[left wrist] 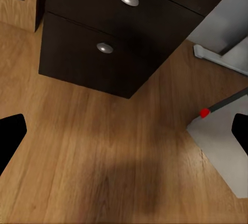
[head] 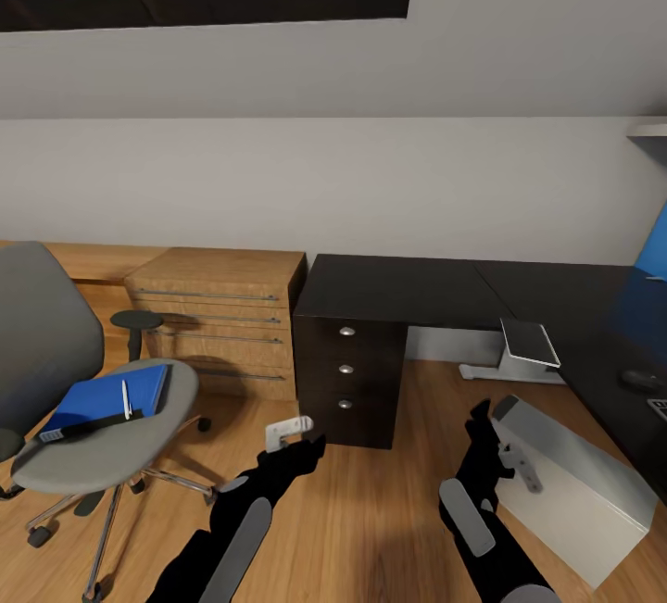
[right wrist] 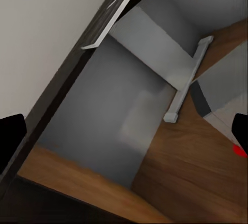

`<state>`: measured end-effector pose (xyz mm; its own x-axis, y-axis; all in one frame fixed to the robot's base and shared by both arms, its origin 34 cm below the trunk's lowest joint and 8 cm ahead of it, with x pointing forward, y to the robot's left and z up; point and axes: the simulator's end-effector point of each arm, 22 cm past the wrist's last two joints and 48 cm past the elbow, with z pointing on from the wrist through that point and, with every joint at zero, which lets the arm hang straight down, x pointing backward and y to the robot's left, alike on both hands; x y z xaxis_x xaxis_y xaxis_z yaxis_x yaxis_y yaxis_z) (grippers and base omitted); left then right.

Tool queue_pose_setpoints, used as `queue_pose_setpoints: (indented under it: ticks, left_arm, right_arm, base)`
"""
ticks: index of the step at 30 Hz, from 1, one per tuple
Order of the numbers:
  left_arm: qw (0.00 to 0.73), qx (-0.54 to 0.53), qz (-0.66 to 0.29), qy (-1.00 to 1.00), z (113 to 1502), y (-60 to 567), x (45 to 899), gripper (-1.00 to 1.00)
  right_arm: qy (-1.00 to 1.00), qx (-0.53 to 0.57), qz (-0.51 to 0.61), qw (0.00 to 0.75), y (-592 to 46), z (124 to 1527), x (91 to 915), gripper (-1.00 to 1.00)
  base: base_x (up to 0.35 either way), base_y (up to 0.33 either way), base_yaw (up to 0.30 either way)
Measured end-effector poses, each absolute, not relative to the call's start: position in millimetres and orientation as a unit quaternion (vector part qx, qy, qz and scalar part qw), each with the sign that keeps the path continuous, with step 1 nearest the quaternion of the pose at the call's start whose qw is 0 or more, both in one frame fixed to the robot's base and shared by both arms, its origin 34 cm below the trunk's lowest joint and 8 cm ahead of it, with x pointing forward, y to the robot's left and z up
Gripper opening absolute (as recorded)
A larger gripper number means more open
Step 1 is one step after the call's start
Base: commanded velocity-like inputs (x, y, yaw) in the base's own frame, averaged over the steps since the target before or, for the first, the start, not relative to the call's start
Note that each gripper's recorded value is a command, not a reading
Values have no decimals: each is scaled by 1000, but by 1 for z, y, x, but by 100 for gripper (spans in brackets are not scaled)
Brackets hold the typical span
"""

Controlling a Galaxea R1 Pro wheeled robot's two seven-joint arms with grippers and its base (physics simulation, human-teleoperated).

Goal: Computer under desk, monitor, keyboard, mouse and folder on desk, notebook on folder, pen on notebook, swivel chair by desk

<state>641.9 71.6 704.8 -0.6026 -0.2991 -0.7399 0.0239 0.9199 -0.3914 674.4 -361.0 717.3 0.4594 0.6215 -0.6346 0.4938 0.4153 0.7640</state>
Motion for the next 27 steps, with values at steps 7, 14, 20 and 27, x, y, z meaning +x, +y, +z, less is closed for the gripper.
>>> queue_pose_setpoints:
  ticks: [7,14,20,27]
  left_arm:
    - [438,-77,-183,877,704,71,642,100]
    - [438,-77,-184,877,704,71,641,100]
    - [438,-77,-185,877,704,71,641,100]
    - [438,-71,-186,877,704,67,640,100]
  right_arm:
    - [523,535,47,661,-362,714,674,100]
    - [522,529,54,667,-386,729,683,100]
    - [511,549,59,659,-398,727,681,100]
    - [499,557,74,660,-397,736,684,100]
  base:
    - [0,0,0]
    - [0,0,0]
    - [51,0,0]
    - [277,0,0]
